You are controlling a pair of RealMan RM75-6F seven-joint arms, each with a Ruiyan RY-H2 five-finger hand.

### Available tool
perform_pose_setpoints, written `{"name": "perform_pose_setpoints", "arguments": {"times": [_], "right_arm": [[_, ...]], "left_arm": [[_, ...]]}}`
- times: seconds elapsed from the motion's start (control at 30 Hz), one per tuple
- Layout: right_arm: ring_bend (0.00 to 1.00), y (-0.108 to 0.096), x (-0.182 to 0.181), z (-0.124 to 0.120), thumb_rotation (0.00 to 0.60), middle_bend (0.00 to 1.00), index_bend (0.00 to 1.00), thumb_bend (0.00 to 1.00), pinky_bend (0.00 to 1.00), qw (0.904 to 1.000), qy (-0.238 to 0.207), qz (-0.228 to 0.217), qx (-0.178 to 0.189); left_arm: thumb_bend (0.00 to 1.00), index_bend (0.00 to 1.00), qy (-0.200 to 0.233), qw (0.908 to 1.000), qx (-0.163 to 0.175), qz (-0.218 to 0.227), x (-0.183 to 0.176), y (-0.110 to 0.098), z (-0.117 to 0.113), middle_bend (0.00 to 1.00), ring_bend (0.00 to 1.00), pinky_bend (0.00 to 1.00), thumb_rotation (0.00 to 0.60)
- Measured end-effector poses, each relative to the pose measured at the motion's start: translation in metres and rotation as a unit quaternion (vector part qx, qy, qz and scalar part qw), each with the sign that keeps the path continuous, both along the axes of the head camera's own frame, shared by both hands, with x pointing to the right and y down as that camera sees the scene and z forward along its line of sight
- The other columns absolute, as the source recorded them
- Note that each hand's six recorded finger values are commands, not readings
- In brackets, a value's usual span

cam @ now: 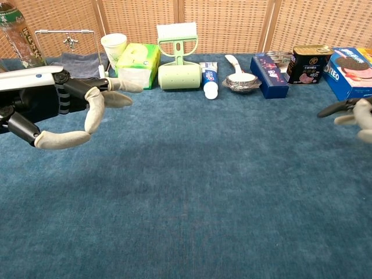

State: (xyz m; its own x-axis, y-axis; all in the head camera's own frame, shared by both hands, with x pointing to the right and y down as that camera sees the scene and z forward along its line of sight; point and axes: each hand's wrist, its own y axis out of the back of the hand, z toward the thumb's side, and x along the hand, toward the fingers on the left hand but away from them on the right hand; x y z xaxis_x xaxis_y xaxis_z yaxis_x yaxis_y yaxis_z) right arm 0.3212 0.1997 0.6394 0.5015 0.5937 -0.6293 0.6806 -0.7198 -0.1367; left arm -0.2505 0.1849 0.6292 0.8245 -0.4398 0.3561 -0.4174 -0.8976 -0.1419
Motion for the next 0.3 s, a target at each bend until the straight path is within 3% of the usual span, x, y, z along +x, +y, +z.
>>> {"name": "perform_pose_setpoints", "arguments": {"times": [0.3], "right_arm": [[0.08, 0.005, -0.022, 0.011, 0.600, 0.21, 0.68, 0.39, 0.08, 0.9995, -0.017, -0.021, -0.015]], "left_arm": [[0.45, 0.63, 0.011, 0.9999, -0.002, 0.000, 0.008, 0.004, -0.005, 0.00, 0.00, 0.00, 0.600]]}}
